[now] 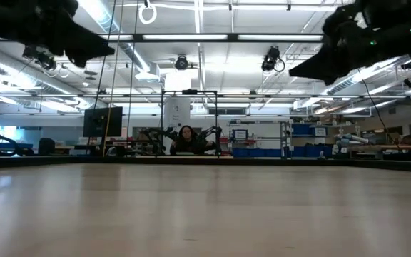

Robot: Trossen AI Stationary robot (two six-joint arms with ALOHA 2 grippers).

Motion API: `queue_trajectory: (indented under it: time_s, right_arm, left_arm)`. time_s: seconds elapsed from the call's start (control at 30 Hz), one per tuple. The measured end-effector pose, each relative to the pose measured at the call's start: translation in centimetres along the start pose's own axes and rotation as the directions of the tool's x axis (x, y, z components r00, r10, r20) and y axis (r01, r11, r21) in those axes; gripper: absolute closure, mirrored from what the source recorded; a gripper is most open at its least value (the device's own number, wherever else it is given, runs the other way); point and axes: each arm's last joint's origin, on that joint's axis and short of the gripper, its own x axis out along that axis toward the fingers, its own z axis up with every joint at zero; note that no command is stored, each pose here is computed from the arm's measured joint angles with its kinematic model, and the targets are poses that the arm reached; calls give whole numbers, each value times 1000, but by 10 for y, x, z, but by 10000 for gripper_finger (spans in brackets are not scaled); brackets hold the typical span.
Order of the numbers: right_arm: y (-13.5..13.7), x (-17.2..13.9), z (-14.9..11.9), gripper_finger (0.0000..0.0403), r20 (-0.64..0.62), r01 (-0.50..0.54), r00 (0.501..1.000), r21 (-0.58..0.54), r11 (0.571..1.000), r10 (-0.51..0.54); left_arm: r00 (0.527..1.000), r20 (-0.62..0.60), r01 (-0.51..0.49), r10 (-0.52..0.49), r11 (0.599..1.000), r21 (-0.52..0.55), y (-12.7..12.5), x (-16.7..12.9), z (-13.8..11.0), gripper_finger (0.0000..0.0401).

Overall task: Stack plastic plates
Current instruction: Return to Home Position

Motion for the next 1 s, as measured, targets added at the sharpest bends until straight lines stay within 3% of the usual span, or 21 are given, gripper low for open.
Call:
queue_trajectory:
  time_s: [0.13, 0.23, 0.27, 0.47, 0.67, 0.8, 1.0]
  right_arm:
    - [-4, -16, -21, 378, 79, -17, 997, 29, 999, 14]
    - [-2, -26, -46, 382, 187, -93, 979, 66, 994, 79]
    - [0, -28, -49, 383, 170, -119, 980, 71, 990, 105]
    - [7, -35, -50, 388, 166, -199, 968, 63, 978, 187]
    - [6, -43, -42, 389, 256, -199, 948, 18, 980, 188]
    - [6, -49, -43, 389, 261, -239, 939, 29, 971, 223]
    - [5, -52, -52, 389, 189, -211, 962, 49, 976, 199]
  left_arm:
    - [998, 37, -52, 52, 999, -7, 6, -6, 3, 235]
    - [997, 13, -70, 71, 996, -48, 8, -7, -13, 245]
    - [997, 3, -73, 73, 995, -64, 8, -7, -20, 251]
    - [995, -14, -97, 96, 990, -105, 9, -7, -50, 292]
    - [994, 54, -94, 100, 990, -102, 9, -15, -42, 347]
    - [993, 25, -110, 112, 990, -92, 9, -28, -38, 391]
    - [989, 28, -144, 148, 983, -113, 10, -32, -42, 393]
